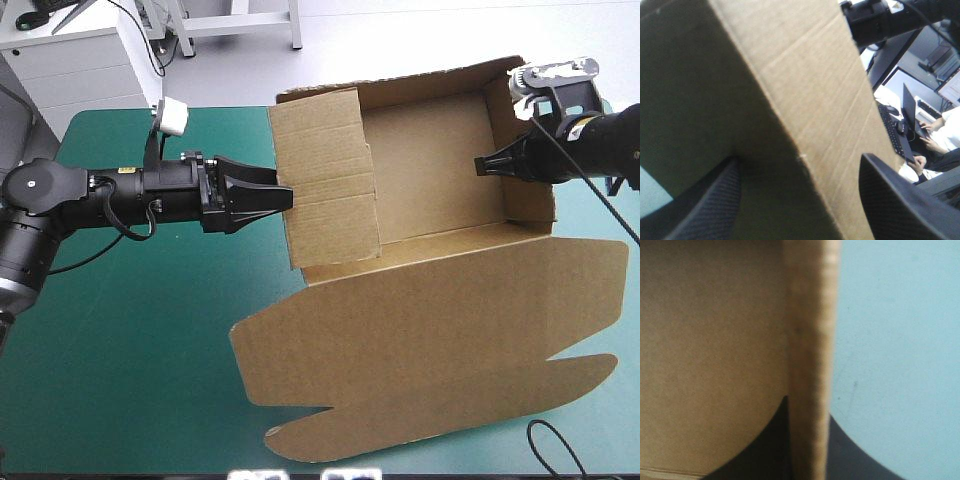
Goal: Fold the box
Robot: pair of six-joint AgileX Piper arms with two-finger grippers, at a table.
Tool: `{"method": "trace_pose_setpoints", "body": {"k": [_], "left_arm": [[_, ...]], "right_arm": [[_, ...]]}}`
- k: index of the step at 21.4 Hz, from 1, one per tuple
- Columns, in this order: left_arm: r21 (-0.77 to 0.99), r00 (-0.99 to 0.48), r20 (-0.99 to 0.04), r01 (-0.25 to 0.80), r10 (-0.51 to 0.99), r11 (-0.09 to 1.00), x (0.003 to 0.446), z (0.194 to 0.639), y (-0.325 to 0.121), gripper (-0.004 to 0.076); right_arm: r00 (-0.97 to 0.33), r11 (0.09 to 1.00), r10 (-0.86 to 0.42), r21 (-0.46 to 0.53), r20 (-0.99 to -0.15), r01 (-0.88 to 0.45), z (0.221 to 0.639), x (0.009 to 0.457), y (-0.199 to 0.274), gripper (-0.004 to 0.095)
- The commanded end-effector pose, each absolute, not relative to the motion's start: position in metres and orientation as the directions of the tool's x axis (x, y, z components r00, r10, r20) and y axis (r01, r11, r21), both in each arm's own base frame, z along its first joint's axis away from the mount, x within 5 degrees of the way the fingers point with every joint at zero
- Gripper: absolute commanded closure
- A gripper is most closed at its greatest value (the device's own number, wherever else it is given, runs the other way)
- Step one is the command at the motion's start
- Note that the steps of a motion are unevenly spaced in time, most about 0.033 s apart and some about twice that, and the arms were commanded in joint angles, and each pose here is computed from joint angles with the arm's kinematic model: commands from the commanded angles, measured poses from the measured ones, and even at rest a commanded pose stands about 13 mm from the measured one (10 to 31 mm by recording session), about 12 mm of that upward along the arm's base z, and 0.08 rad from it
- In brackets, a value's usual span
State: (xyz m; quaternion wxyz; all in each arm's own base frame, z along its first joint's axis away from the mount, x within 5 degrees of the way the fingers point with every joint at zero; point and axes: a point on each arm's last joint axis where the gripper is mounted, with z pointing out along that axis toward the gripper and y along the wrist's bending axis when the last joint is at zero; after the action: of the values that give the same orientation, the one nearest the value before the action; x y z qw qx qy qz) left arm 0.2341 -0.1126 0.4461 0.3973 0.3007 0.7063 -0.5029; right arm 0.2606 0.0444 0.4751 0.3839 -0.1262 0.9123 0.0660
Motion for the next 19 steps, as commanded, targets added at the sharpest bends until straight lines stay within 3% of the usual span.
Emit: {"method": "trace_pose_setpoints", "body": {"k": [1,12,19], "left_arm": [[-0.461,-0.477,-0.878,0.836,-0.021,0.298,0.223,0.466,-0.113,0.0239],[-0.413,-0.487,-0.873,0.711,-0.025,0.569,0.237,0.472,-0.118,0.0239],[-0.393,-0.494,-0.869,0.697,0.004,0.6,0.244,0.487,-0.142,0.0239]], "right_arm": [[-0.573,0.954,-0.127,0.059,-0.81,-0.294,0.497,0.251,0.052,0.0924],[-0.555,0.955,-0.063,0.111,-0.829,-0.274,0.496,0.262,0.055,0.0918],[-0.539,0.956,-0.057,0.11,-0.84,-0.273,0.498,0.263,0.055,0.0916]]}}
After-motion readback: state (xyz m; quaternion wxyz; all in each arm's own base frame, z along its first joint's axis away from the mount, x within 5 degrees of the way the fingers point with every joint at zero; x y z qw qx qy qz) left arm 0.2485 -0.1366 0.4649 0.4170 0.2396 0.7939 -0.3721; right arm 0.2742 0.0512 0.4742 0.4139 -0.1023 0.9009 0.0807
